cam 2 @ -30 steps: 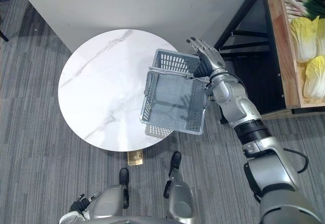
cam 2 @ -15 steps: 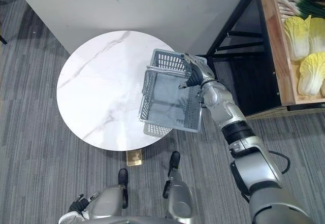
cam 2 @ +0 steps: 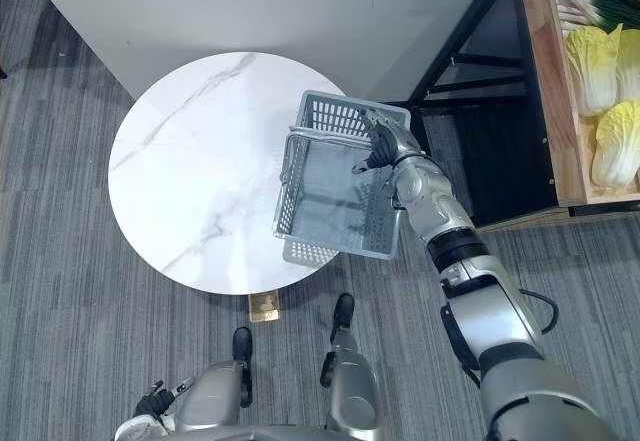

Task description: Pick vegetable in the basket

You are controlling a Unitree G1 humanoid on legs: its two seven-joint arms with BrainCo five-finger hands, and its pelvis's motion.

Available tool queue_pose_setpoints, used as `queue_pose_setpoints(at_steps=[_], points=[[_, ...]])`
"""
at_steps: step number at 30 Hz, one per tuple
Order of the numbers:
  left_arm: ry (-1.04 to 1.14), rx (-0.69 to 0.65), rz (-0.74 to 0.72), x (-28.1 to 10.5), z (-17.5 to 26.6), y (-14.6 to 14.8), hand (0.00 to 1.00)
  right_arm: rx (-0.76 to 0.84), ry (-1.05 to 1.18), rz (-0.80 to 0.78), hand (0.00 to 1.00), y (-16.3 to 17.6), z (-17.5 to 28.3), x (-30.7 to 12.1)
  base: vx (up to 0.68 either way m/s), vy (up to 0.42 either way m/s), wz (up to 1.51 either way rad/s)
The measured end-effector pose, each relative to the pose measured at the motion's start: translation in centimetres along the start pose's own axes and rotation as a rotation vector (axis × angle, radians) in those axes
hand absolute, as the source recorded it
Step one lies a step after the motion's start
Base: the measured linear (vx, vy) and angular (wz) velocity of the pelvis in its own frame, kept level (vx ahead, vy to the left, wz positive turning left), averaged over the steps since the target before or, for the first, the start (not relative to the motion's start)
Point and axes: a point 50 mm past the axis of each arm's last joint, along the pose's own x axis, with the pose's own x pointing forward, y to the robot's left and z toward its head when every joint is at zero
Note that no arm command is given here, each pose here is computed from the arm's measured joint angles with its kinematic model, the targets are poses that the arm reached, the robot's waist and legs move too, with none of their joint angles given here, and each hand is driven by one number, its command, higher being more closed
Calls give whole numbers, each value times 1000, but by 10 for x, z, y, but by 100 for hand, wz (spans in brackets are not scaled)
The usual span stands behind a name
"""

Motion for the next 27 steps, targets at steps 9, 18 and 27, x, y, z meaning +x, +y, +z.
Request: queue_pose_setpoints(at_steps=[9, 18, 27], points=[[-16, 19, -4, 1, 4, -1, 0, 21, 56, -30, 0, -10, -9, 4, -17, 1, 5], [-22, 19, -12, 2, 7, -3, 0, 16, 97, -87, 100, -20, -19, 4, 3, 0, 0], [-27, 36, -20, 2, 9, -5, 0, -28, 91, -79, 100, -18, -18, 4, 0, 0, 0]])
